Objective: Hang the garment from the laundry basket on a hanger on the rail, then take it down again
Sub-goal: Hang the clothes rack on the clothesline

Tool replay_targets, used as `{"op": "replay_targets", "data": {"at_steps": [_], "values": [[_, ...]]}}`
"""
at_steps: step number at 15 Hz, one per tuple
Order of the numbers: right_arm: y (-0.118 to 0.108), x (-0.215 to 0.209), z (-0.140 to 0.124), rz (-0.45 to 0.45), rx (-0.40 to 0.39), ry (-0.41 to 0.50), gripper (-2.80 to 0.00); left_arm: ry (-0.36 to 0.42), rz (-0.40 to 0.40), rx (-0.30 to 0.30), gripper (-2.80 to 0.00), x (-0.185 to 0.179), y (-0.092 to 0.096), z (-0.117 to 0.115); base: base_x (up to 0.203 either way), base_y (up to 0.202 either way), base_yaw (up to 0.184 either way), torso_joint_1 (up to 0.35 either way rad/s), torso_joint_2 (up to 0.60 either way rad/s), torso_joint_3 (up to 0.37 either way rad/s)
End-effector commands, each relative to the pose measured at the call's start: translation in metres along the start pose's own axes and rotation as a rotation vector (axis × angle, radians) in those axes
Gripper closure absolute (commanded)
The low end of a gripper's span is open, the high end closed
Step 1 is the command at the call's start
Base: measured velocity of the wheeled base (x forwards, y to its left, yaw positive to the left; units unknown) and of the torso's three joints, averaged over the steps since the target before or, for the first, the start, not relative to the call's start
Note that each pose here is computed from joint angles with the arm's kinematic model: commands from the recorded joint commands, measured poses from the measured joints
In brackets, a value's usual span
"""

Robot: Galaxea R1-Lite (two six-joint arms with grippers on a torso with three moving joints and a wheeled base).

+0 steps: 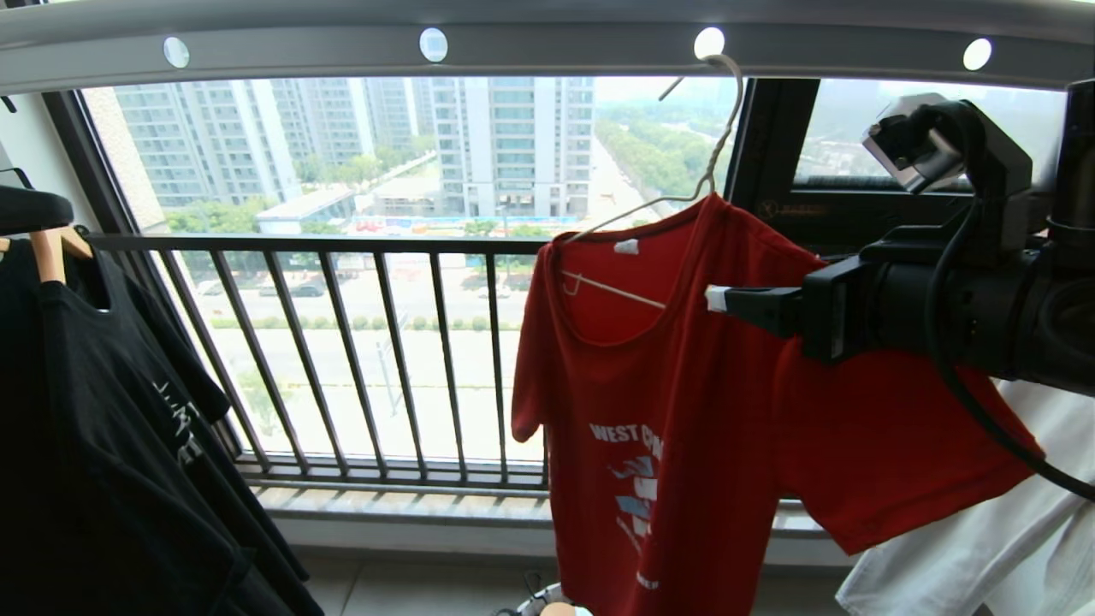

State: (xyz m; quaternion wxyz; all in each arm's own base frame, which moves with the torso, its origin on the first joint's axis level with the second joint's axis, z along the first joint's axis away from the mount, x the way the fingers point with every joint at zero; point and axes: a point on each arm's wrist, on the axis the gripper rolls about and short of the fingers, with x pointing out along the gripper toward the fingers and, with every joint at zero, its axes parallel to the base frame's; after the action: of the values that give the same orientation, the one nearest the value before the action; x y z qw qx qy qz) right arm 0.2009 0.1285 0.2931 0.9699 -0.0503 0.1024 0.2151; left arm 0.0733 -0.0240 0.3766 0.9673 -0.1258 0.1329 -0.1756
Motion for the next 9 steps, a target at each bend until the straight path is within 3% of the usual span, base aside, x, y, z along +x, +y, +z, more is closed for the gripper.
{"op": "replay_targets", "data": {"at_steps": [1, 6, 9], "values": [[-0.004, -0.024, -0.001, -0.003, 0.004, -0.034, -2.80, -0.003, -0.003, -0.001, 0.00, -0.002, 0.000, 0.000, 0.000, 0.000, 0.000, 0.000, 0.00, 0.000], [-0.011, -0.057, -0.013, -0.018, 0.006, -0.052, -2.80, -0.012, -0.007, 0.000, 0.00, -0.006, -0.001, 0.000, 0.000, 0.000, 0.000, 0.000, 0.00, 0.000], [-0.013, -0.064, -0.030, -0.030, 0.003, -0.015, -2.80, -0.022, -0.010, -0.001, 0.00, -0.010, -0.001, 0.000, 0.000, 0.000, 0.000, 0.000, 0.00, 0.000]]}}
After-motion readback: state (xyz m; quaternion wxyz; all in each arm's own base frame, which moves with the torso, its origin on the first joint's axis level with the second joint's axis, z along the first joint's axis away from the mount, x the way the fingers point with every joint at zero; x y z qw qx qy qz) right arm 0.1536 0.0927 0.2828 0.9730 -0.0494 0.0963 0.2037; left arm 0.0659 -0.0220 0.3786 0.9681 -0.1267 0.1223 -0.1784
